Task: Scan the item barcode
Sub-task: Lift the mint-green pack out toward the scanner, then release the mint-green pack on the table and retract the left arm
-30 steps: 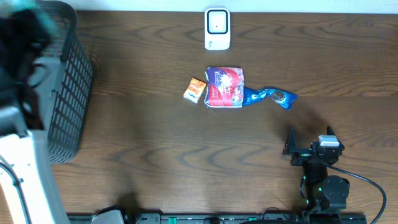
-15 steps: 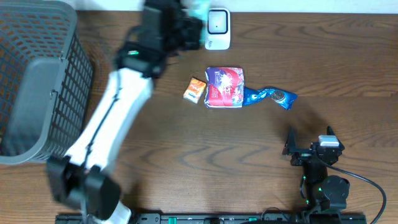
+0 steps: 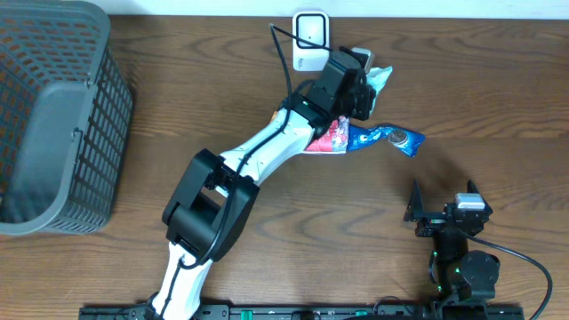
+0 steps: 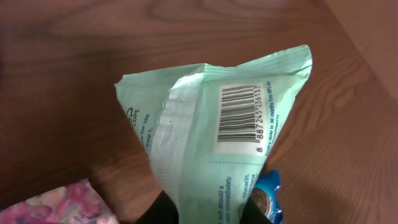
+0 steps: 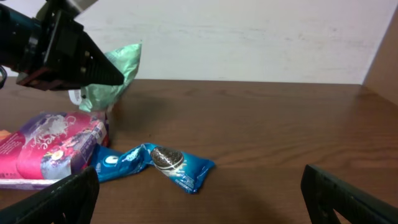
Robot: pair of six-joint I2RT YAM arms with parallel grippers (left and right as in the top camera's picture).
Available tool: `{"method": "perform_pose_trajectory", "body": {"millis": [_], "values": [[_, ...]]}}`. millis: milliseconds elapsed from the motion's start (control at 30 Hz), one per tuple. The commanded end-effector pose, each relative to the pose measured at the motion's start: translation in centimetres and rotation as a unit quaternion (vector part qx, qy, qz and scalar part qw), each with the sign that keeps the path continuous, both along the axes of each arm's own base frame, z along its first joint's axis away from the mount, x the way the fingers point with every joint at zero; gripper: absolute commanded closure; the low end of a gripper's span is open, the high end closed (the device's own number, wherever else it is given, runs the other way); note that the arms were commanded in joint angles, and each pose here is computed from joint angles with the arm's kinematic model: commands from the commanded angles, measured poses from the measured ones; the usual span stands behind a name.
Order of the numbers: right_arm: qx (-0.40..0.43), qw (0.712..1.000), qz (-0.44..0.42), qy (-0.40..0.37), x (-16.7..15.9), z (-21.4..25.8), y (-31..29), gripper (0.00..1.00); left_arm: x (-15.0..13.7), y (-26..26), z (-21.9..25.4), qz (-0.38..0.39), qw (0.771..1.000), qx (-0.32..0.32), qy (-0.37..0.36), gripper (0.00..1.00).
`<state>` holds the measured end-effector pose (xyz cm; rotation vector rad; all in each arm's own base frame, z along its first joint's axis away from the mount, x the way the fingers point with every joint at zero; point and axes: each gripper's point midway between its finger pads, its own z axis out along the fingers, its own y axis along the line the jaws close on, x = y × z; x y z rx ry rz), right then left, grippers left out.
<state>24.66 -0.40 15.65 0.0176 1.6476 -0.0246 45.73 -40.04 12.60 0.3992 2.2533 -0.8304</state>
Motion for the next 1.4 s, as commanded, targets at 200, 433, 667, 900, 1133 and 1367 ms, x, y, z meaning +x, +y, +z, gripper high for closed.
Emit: {"method": "perform_pose_trajectory", "body": {"millis": [200, 433, 667, 900, 1133, 1367], "values": [[0.008, 1.000, -0.005, 0.000, 0.0, -0.1, -0.2, 0.01, 1.1, 1.0, 1.1, 0.045, 0.999, -0.012, 0.005, 0.09], [0.008, 1.000, -0.005, 0.000, 0.0, -0.1, -0.2, 0.01, 0.4, 6.3, 12.1, 0.078, 0.995, -0.043, -0.034, 0.09], [0.008, 1.000, -0.005, 0.000, 0.0, -0.1, -0.2, 0.01, -5.9, 24.3, 17.3, 0.225, 0.972, 0.047, 0.054, 0.02], [0.008, 1.000, -0.005, 0.000, 0.0, -0.1, -0.2, 0.01, -11.6, 35.8, 16.9, 0.350, 0.921, 0.096, 0.138, 0.02], [0.008, 1.000, -0.005, 0.000, 0.0, -0.1, -0.2, 0.01, -14.4, 39.1, 15.0, 0.386, 0.891, 0.120, 0.205, 0.02], [0.159, 0.972, 0.164, -0.055, -0.8, 3.8, 5.6, 0.01, -14.4, 39.0, 15.0, 0.386, 0.891, 0.120, 0.205, 0.02]]}}
